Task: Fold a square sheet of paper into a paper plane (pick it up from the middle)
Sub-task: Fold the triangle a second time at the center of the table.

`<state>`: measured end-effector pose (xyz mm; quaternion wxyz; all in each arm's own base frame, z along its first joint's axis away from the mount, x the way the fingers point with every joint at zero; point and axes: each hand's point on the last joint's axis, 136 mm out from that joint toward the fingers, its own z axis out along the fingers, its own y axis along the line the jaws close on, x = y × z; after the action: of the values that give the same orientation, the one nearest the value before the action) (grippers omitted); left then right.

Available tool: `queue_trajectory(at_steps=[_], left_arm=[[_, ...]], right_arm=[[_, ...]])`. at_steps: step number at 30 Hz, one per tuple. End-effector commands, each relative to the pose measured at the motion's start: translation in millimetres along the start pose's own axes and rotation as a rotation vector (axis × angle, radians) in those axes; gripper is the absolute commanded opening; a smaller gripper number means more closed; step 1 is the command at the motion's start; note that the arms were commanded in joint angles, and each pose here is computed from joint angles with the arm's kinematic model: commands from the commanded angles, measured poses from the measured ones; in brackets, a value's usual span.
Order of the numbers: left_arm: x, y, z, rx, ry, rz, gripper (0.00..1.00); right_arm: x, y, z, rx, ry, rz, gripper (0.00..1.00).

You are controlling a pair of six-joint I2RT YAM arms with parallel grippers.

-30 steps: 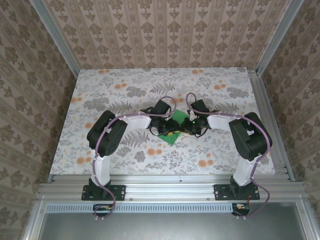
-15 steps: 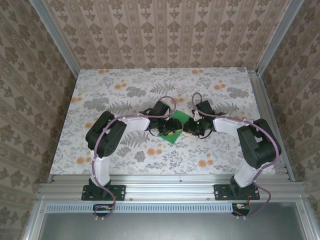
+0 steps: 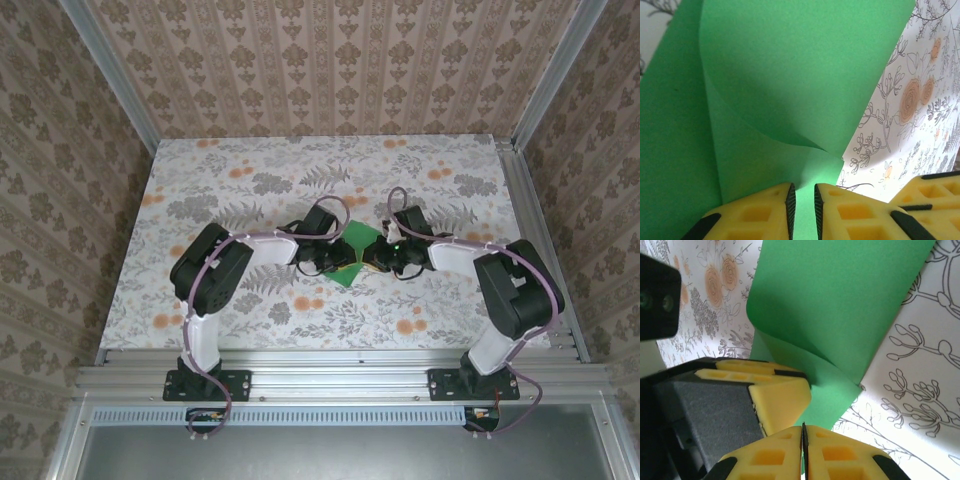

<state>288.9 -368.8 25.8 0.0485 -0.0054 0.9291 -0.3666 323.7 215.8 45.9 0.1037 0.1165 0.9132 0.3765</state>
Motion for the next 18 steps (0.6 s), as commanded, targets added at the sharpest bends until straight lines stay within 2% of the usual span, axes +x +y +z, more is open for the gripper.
queue_trajectory(at_steps=[1,9,18], left_arm=[[4.9,6.7,-8.9,-0.032,-0.004,0.004,0.21],[0.3,2.2,-14.6,-0.008,-0.014,0.010,0.20],[-8.5,-5.3,-21.1,0.017,-0.028,0.022,0.21]], right_arm=[[-4.3,2.9,7.9,-0.017,0.009,0.010,0.13],[-13.8,0.3,20.6,0.006,0.019,-0.005,0.12],[-7.9,-13.7,36.4,0.077,0.067,-0.028,0.12]])
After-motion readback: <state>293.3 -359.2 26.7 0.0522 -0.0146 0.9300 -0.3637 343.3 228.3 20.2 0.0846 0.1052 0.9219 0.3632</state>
